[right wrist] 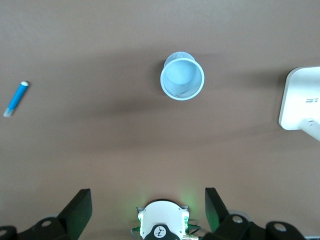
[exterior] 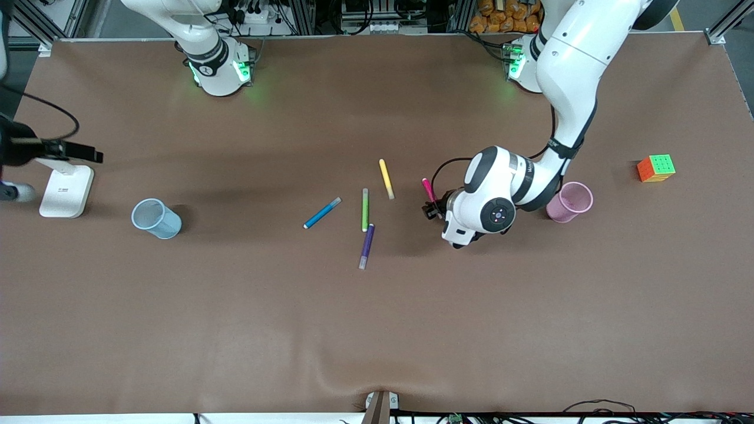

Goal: Place pink and blue markers in matching cups
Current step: 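Reach the left gripper down and grasp the pink marker, then lift the pink marker while the right gripper grasps the blue marker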

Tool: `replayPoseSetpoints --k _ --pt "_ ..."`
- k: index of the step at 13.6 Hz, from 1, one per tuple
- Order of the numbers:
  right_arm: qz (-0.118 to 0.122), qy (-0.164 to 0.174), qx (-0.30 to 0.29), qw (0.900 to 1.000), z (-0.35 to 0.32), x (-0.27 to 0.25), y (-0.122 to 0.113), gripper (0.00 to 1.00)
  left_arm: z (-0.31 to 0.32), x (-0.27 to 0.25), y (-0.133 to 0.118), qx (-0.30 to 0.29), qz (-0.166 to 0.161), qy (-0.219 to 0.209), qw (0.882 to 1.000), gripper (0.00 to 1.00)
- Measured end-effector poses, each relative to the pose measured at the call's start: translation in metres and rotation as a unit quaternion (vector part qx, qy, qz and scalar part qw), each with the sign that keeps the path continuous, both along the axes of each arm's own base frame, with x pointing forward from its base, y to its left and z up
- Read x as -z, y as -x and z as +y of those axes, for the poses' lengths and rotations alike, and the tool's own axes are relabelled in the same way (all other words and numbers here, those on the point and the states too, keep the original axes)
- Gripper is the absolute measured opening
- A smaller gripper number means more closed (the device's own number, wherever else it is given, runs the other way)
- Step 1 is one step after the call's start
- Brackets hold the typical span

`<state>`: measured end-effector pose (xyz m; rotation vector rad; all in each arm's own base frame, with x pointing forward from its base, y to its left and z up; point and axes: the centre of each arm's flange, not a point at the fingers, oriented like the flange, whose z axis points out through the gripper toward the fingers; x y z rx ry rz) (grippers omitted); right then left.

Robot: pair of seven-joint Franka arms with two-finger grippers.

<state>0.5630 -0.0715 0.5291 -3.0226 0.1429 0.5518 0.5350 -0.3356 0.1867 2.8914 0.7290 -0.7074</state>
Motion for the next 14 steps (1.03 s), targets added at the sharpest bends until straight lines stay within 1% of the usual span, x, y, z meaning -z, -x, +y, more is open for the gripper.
replayPoseSetpoints --k 1,3,5,6,8,9,10,11,14 --pt "0.008 0.000 0.000 1.000 -0.001 0.010 -0.003 1.00 -0.001 0.005 0.000 -0.001 -0.002 0.001 1.000 0.69" --pt "0.013 -0.001 0.000 1.000 -0.001 0.016 -0.006 1.00 -0.002 0.013 0.000 -0.004 -0.006 0.002 1.000 0.68" --pt "0.013 -0.001 -0.001 1.000 0.001 0.015 -0.006 1.00 -0.001 0.019 0.000 -0.006 -0.005 0.001 1.000 0.54" --pt "0.015 -0.002 0.002 1.000 0.005 0.015 -0.006 1.00 -0.001 0.021 0.000 -0.006 -0.004 0.001 1.000 0.52" --pt "0.025 -0.002 0.030 0.999 0.025 0.021 -0.009 1.00 0.000 0.024 0.000 -0.008 -0.004 0.001 1.000 0.32" --pt "0.032 -0.002 0.049 0.998 0.040 0.026 -0.012 1.00 0.000 0.026 -0.002 -0.010 -0.006 0.002 1.000 0.19" --pt "0.039 -0.002 0.065 0.997 0.057 0.031 -0.014 1.00 0.000 0.025 -0.002 -0.011 -0.007 0.003 1.000 0.17" --pt "0.046 0.000 0.080 0.996 0.074 0.035 -0.016 1.00 0.000 0.025 -0.003 -0.012 -0.008 0.003 1.000 0.17" --pt "0.069 0.024 0.113 0.991 0.124 0.049 -0.014 1.00 0.004 0.022 -0.009 -0.018 -0.016 0.006 1.000 0.17"
